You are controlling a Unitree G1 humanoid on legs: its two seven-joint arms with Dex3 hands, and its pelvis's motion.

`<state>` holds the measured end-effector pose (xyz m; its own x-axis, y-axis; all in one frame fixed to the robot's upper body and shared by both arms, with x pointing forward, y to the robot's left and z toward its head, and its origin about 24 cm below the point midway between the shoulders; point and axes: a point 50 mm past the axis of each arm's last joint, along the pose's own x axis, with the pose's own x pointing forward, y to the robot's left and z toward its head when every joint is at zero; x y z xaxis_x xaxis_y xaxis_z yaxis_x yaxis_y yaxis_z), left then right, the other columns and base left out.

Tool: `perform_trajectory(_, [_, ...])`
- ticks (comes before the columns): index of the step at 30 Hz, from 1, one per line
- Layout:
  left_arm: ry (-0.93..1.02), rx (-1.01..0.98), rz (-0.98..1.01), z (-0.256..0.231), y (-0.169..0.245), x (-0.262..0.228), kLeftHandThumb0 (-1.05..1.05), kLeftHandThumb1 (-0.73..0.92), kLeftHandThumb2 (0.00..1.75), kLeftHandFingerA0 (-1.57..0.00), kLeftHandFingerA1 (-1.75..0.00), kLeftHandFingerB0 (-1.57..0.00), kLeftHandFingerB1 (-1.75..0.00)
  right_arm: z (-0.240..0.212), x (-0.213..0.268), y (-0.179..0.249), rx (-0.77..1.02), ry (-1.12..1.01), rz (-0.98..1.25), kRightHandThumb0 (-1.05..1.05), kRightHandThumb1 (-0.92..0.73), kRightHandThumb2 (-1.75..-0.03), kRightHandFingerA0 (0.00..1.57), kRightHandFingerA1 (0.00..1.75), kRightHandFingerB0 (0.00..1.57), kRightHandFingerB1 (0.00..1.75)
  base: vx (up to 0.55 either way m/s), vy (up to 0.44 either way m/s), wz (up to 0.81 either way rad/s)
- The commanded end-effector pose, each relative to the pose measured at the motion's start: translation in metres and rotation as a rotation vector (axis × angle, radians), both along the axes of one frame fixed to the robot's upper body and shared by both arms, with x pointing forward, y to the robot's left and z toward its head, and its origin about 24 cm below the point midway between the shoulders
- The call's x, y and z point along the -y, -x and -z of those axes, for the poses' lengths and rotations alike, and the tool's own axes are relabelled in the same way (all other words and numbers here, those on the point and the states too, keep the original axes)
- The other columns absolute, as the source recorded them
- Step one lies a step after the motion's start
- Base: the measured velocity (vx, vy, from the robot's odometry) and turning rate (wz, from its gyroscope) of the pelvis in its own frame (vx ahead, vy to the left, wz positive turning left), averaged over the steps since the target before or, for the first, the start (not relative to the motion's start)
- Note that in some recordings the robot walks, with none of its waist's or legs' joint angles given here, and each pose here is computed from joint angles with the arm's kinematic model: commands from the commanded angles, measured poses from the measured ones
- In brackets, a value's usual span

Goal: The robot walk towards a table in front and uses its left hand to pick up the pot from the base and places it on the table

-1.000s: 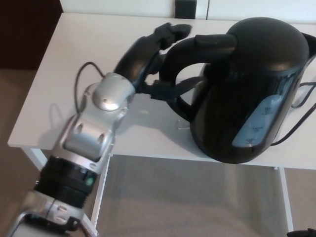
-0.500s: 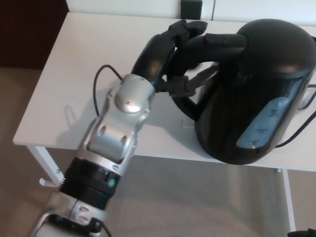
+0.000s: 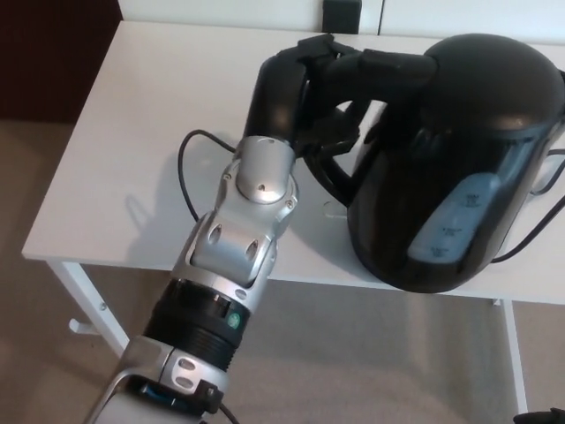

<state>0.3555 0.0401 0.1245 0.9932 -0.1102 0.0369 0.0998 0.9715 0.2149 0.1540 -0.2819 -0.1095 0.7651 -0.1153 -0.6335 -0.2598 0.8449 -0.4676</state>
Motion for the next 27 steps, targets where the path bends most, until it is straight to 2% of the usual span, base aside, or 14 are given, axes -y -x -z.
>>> perform_trajectory(1, [0.277,-0.073,0.000,-0.007,0.008,0.031,-0.16,0.77,0.77,-1.01,-1.36,-0.83,-1.12,-0.002,0.008,0.004,0.000,0.017,0.021,-0.91,-0.70,-0.79,0.48,0.60,0.49,0.46,0.00,0.000,0.00])
perform_trajectory(3, [0.371,-0.116,0.003,-0.007,0.009,0.031,-0.16,0.76,0.76,-1.03,-1.37,-0.82,-1.12,-0.002,0.008,0.004,-0.003,0.014,0.028,-0.92,-0.70,-0.79,0.48,0.59,0.49,0.45,0.00,0.000,0.00])
perform_trajectory(6, [0.394,-0.126,0.004,-0.008,0.009,0.032,-0.16,0.76,0.76,-1.03,-1.37,-0.82,-1.12,-0.001,0.008,0.004,-0.004,0.014,0.029,-0.92,-0.70,-0.79,0.48,0.59,0.49,0.45,0.00,0.000,0.00])
perform_trajectory(7, [0.588,-0.209,0.023,-0.010,0.014,0.035,-0.19,0.69,0.80,-0.99,-1.61,-0.78,-1.18,-0.001,0.008,0.006,-0.010,0.022,0.020,-0.88,-0.85,-0.66,0.49,0.57,0.50,0.42,0.00,0.000,0.00])
perform_trajectory(8, [0.671,-0.243,0.035,-0.010,0.016,0.036,-0.19,0.69,0.80,-0.99,-1.61,-0.78,-1.18,0.000,0.008,0.007,-0.013,0.026,0.017,-0.88,-0.85,-0.66,0.49,0.57,0.50,0.42,0.00,0.000,0.00])
perform_trajectory(9, [0.720,-0.250,0.045,-0.014,0.017,0.036,-0.19,0.69,0.76,-0.89,-1.68,-0.69,-1.15,0.000,0.008,0.008,-0.016,0.031,0.018,-0.95,-0.72,-0.83,0.49,0.60,0.46,0.47,0.00,0.000,0.00])
perform_trajectory(12, [0.809,-0.260,0.056,-0.023,0.017,0.036,-0.22,0.71,0.65,-0.86,-1.72,-0.66,-1.15,0.000,0.008,0.009,-0.018,0.033,0.012,-0.96,-0.72,-0.83,0.51,0.60,0.48,0.47,0.00,0.000,0.00])
perform_trajectory(18, [0.859,-0.265,0.076,-0.030,0.017,0.035,-0.23,0.71,0.64,-0.86,-1.73,-0.65,-1.18,0.000,0.009,0.009,-0.017,0.038,0.002,-0.97,-0.73,-0.84,0.51,0.60,0.49,0.47,0.00,0.000,0.00])
perform_trajectory(19, [0.906,-0.244,0.070,-0.049,0.009,0.028,-0.26,0.74,0.63,-0.88,-1.71,-0.61,-1.08,0.000,0.009,0.008,-0.019,0.030,0.014,-0.97,-0.73,-0.84,0.53,0.59,0.49,0.47,0.00,0.000,0.00])
perform_trajectory(20, [0.928,-0.236,0.069,-0.058,0.006,0.024,-0.26,0.74,0.63,-0.88,-1.71,-0.61,-1.08,0.000,0.008,0.007,-0.020,0.026,0.019,-0.97,-0.73,-0.84,0.53,0.59,0.49,0.47,0.00,0.000,0.00])
perform_trajectory(21, [0.932,-0.236,0.068,-0.059,0.005,0.023,-0.29,0.64,0.70,-1.00,-1.60,-0.57,-0.97,0.000,0.009,0.008,-0.020,0.029,0.016,-0.97,-0.73,-0.83,0.53,0.59,0.50,0.47,0.00,0.000,0.00])
perform_trajectory(22, [0.936,-0.235,0.068,-0.061,0.005,0.022,-0.29,0.64,0.70,-1.00,-1.60,-0.57,-0.97,0.000,0.009,0.008,-0.020,0.032,0.012,-0.97,-0.73,-0.83,0.53,0.59,0.50,0.47,0.00,0.000,0.00])
perform_trajectory(23, [0.936,-0.225,0.063,-0.065,0.002,0.018,-0.20,0.73,0.61,-0.82,-1.71,-0.59,-1.03,0.000,0.008,0.008,-0.022,0.034,0.008,-0.97,-0.73,-0.83,0.53,0.59,0.49,0.48,0.00,0.000,0.00])
perform_trajectory(27, [0.920,-0.188,0.046,-0.075,-0.005,0.006,-0.19,0.73,0.62,-0.83,-1.69,-0.63,-1.03,0.000,0.008,0.007,-0.025,0.040,-0.002,-0.97,-0.73,-0.84,0.53,0.59,0.49,0.48,0.00,0.000,0.00])
